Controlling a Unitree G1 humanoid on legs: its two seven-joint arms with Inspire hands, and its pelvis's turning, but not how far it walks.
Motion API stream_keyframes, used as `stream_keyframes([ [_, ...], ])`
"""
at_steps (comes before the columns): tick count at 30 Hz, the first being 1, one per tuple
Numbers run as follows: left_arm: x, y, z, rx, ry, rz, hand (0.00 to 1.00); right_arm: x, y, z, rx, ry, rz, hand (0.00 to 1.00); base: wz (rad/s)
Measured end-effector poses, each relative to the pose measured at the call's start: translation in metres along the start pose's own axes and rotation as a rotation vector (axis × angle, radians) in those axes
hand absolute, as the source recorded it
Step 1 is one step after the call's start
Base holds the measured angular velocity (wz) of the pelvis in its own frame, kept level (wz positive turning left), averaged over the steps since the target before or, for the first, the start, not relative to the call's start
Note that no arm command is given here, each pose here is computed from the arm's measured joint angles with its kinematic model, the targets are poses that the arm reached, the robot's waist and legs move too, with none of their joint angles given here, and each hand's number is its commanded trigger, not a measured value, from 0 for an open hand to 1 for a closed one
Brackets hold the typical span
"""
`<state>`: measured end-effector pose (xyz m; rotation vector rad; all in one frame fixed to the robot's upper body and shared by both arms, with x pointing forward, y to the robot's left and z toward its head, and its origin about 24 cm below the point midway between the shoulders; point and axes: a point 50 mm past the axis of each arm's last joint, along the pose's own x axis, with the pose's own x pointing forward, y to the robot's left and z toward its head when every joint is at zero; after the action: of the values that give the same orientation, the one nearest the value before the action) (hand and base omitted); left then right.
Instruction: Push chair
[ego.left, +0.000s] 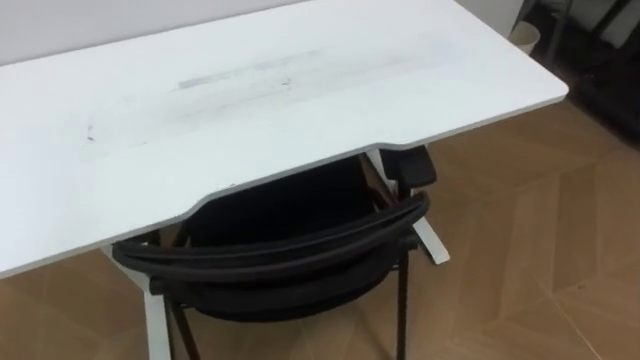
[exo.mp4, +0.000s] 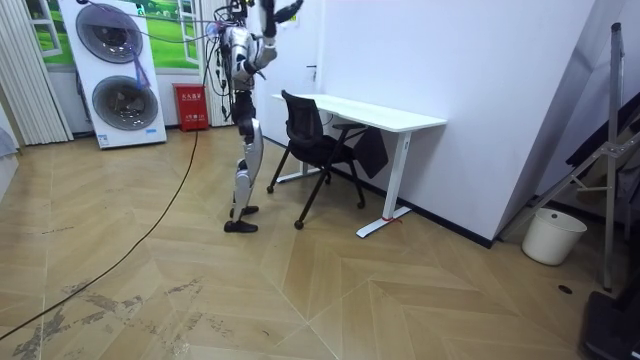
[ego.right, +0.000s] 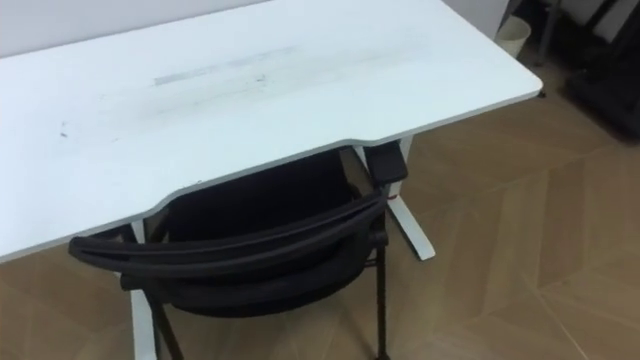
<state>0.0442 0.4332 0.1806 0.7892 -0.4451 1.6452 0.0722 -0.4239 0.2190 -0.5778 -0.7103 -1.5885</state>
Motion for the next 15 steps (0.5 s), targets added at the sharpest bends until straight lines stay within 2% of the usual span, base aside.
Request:
stream_keyframes([
  [2, -0.03, 0.018, -0.05, 0.03, 0.302, 0.049, 0.0, -0.025, -0.029, -0.037, -0.042, 0.241, -0.035, 0.0, -0.07],
  [3, -0.042, 0.023, -0.064, 0.046, 0.394, 0.055, 0.0, -0.035, -0.037, -0.048, -0.059, 0.324, -0.045, 0.0, -0.04],
  [5, -0.099, 0.049, -0.116, 0.155, 0.753, 0.049, 0.0, -0.086, -0.075, -0.097, -0.18, 0.674, -0.074, 0.0, -0.02],
  [6, -0.115, 0.056, -0.126, 0.169, 0.845, 0.061, 0.0, -0.102, -0.086, -0.107, -0.203, 0.768, -0.091, 0.0, 0.0],
  [8, -0.176, 0.086, -0.154, 0.252, 1.144, 0.106, 0.0, -0.163, -0.127, -0.14, -0.287, 1.103, -0.18, 0.0, 0.0],
  [9, -0.19, 0.094, -0.158, 0.275, 1.207, 0.109, 0.0, -0.178, -0.138, -0.146, -0.308, 1.178, -0.207, 0.0, 0.0],
  [11, -0.242, 0.133, -0.169, 0.379, 1.432, 0.122, 0.0, -0.233, -0.18, -0.156, -0.385, 1.423, -0.302, 0.0, 0.0],
  [12, -0.253, 0.143, -0.169, 0.405, 1.477, 0.125, 0.0, -0.245, -0.19, -0.156, -0.417, 1.472, -0.312, 0.0, 0.0],
  [14, -0.294, 0.181, -0.162, 0.479, 1.655, 0.121, 0.0, -0.285, -0.218, -0.151, -0.522, 1.634, -0.288, 0.0, 0.0],
  [15, -0.302, 0.186, -0.16, 0.49, 1.699, 0.109, 0.0, -0.292, -0.222, -0.149, -0.54, 1.668, -0.273, 0.0, 0.1],
])
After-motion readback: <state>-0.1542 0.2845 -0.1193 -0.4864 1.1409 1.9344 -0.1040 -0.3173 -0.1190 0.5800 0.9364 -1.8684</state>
